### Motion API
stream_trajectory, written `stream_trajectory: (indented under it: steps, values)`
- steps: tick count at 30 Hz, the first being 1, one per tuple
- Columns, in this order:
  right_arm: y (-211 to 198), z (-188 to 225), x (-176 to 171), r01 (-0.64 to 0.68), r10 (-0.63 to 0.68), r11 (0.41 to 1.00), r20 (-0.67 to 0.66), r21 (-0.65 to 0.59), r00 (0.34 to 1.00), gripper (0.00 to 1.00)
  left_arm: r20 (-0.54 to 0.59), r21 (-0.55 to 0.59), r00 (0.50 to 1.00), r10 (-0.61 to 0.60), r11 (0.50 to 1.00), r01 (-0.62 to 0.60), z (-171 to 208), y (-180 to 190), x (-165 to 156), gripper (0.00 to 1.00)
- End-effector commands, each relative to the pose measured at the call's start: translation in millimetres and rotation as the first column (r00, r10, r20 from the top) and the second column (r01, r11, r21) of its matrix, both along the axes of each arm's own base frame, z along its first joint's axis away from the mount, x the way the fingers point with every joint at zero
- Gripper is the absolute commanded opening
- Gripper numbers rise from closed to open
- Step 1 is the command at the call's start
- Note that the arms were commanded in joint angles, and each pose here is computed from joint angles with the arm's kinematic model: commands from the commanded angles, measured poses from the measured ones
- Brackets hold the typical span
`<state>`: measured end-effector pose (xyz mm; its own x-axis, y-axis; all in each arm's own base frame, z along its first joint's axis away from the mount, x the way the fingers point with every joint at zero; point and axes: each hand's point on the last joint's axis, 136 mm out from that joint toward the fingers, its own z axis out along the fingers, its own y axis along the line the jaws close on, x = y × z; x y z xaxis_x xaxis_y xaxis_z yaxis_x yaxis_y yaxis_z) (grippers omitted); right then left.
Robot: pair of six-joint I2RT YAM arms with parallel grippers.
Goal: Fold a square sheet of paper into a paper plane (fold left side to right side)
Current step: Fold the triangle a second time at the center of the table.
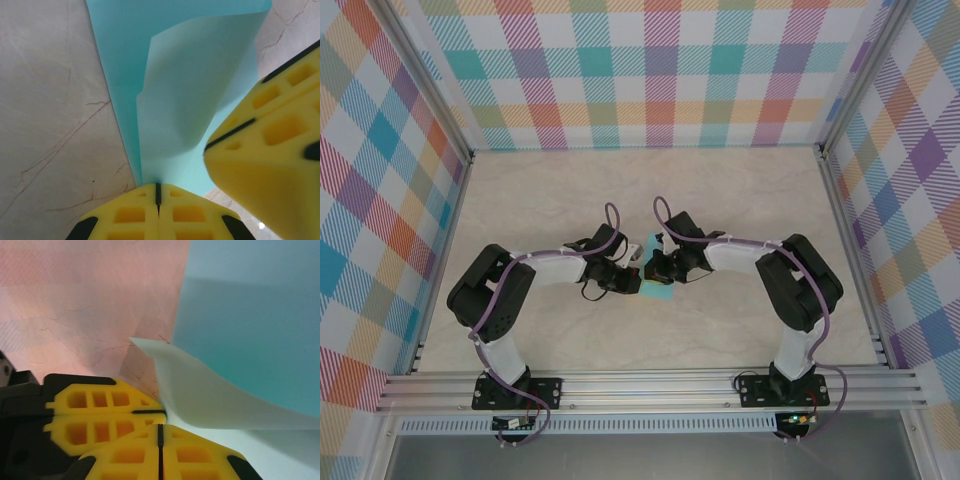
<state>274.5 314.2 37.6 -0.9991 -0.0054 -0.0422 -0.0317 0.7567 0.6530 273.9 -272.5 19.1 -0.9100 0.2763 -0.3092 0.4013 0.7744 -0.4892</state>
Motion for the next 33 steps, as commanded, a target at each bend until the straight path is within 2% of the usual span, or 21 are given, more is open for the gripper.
stream_trajectory:
  steps: [1, 18, 33]
  values:
    - [5, -4, 5, 0.001, -0.001, 1.0, -0.008, -0.005, 1.0, 0.08, -0.005, 0.126, 1.0, 0.03, 0.992, -0.029, -20, 23, -3, 0.04]
    - [-17, -29, 10, -0.011, 0.013, 0.985, 0.013, -0.175, 1.0, 0.09, -0.009, 0.168, 0.999, 0.031, 0.985, -0.029, -28, 28, -3, 0.02]
    - [-35, -33, 12, -0.012, 0.012, 0.971, -0.001, -0.238, 1.0, 0.1, -0.012, 0.181, 0.999, 0.03, 0.983, -0.027, -30, 31, -4, 0.02]
